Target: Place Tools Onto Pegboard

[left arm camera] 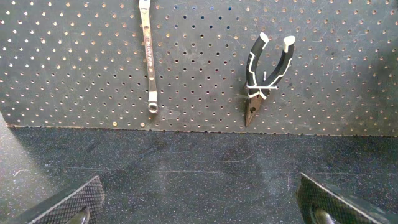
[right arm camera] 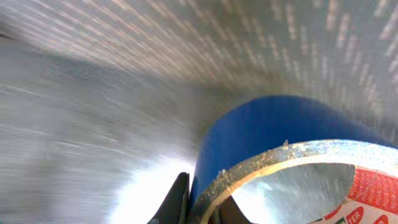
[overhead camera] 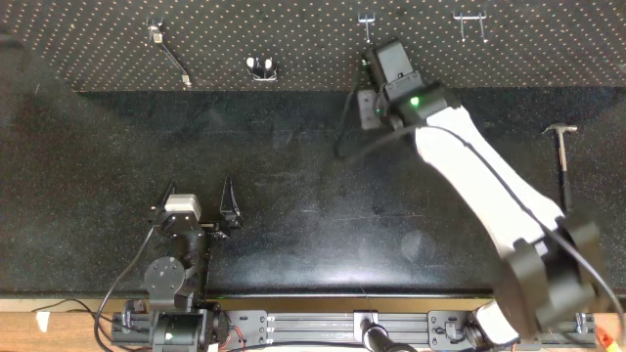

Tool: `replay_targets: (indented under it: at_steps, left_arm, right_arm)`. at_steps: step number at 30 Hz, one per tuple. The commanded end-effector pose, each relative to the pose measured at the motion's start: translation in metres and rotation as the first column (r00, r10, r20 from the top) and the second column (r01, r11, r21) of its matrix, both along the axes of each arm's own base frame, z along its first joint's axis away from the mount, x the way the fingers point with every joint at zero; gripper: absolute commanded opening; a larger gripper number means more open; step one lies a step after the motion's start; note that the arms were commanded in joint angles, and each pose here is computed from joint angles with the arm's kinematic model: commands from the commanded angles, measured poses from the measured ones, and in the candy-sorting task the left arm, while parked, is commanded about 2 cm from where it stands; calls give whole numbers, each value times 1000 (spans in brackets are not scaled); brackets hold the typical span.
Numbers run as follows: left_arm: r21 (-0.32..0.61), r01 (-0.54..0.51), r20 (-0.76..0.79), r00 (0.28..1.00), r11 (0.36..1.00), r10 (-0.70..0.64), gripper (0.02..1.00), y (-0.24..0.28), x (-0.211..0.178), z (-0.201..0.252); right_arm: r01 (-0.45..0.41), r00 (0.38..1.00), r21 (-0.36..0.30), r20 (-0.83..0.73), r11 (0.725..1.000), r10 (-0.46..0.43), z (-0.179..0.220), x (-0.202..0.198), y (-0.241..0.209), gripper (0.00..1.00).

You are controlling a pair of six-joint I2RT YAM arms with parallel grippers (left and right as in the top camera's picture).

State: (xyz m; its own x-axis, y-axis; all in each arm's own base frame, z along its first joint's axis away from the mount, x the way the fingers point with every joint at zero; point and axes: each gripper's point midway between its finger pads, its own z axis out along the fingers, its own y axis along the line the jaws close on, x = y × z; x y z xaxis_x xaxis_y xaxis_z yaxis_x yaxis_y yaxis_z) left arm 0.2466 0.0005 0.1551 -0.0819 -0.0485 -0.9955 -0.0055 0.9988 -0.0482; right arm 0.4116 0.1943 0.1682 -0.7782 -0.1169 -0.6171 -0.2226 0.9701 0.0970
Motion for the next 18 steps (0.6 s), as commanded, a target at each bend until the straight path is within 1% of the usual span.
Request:
replay_targets:
  at_steps: [1, 4, 11, 18]
  left_arm:
    - [15, 17, 2, 1000, 1000, -17, 996, -3, -1, 0]
    - [15, 17, 2, 1000, 1000, -17, 996, -3, -1, 0]
    - [15, 17, 2, 1000, 1000, -17, 996, -3, -1, 0]
    - [15, 17, 2, 1000, 1000, -17, 996, -3, -1, 0]
  right_arm:
    - [-39, 978, 85, 206, 996, 21, 85, -12, 15, 75]
    - [-41, 973, 102, 232, 994, 16, 99, -17, 12, 75]
    - [-48, 977, 98, 210, 994, 26, 97, -23, 11, 75]
    - [-53, 968, 119, 250, 991, 22, 115, -29, 8, 75]
